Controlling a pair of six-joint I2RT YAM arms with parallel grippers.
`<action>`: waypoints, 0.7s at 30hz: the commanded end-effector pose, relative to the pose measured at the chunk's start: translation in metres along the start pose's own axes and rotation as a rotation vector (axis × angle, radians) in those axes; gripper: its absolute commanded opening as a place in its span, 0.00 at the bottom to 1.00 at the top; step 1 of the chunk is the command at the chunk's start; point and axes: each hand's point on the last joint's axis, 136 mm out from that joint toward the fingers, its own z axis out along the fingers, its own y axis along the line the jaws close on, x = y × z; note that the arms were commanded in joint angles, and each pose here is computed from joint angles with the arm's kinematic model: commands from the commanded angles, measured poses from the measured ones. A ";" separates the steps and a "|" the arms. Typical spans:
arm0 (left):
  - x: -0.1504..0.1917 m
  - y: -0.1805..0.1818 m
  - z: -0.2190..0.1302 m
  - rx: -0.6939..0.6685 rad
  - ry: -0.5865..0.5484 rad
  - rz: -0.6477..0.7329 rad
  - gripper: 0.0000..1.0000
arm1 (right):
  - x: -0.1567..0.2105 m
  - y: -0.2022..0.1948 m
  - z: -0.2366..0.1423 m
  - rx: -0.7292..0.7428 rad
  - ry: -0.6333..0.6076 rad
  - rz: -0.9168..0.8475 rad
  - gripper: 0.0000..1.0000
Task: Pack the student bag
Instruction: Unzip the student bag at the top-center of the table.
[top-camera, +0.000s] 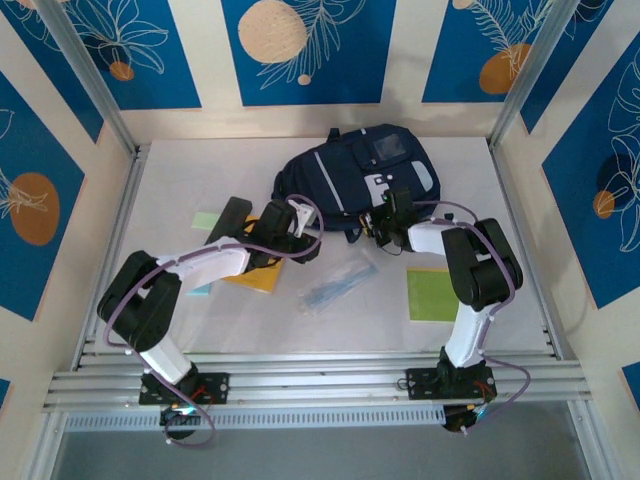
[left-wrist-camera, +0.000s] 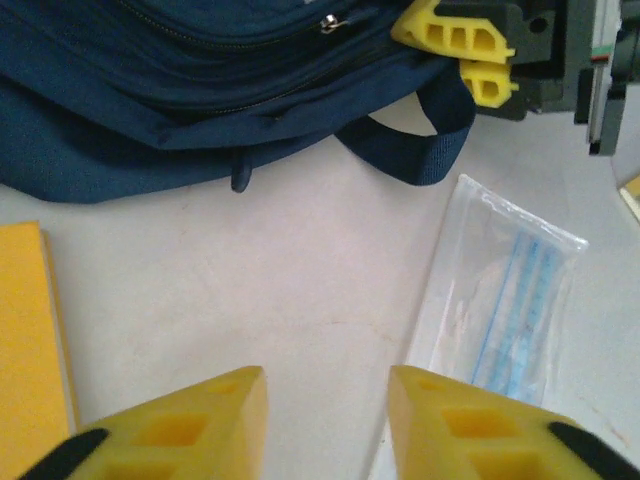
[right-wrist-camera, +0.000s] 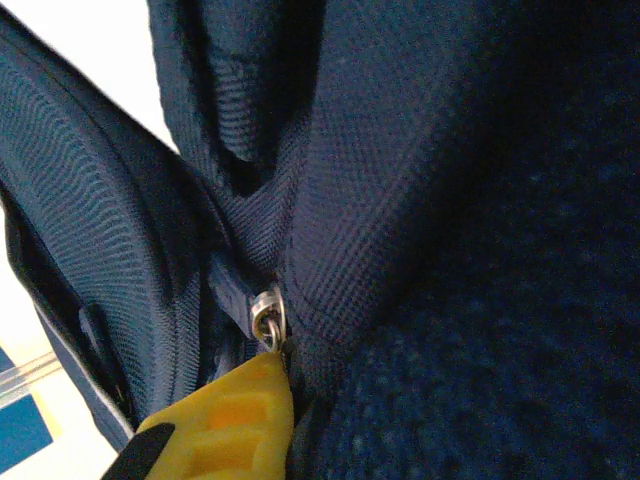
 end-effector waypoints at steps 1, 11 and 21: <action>-0.019 -0.008 -0.007 0.044 -0.049 0.047 0.52 | -0.007 0.046 -0.021 -0.131 -0.011 -0.110 0.00; -0.062 -0.009 0.004 0.046 -0.082 0.108 0.65 | 0.008 0.090 -0.080 -0.250 0.044 -0.250 0.00; -0.062 -0.006 0.045 0.062 -0.002 0.071 0.64 | 0.015 0.097 -0.081 -0.276 0.091 -0.254 0.00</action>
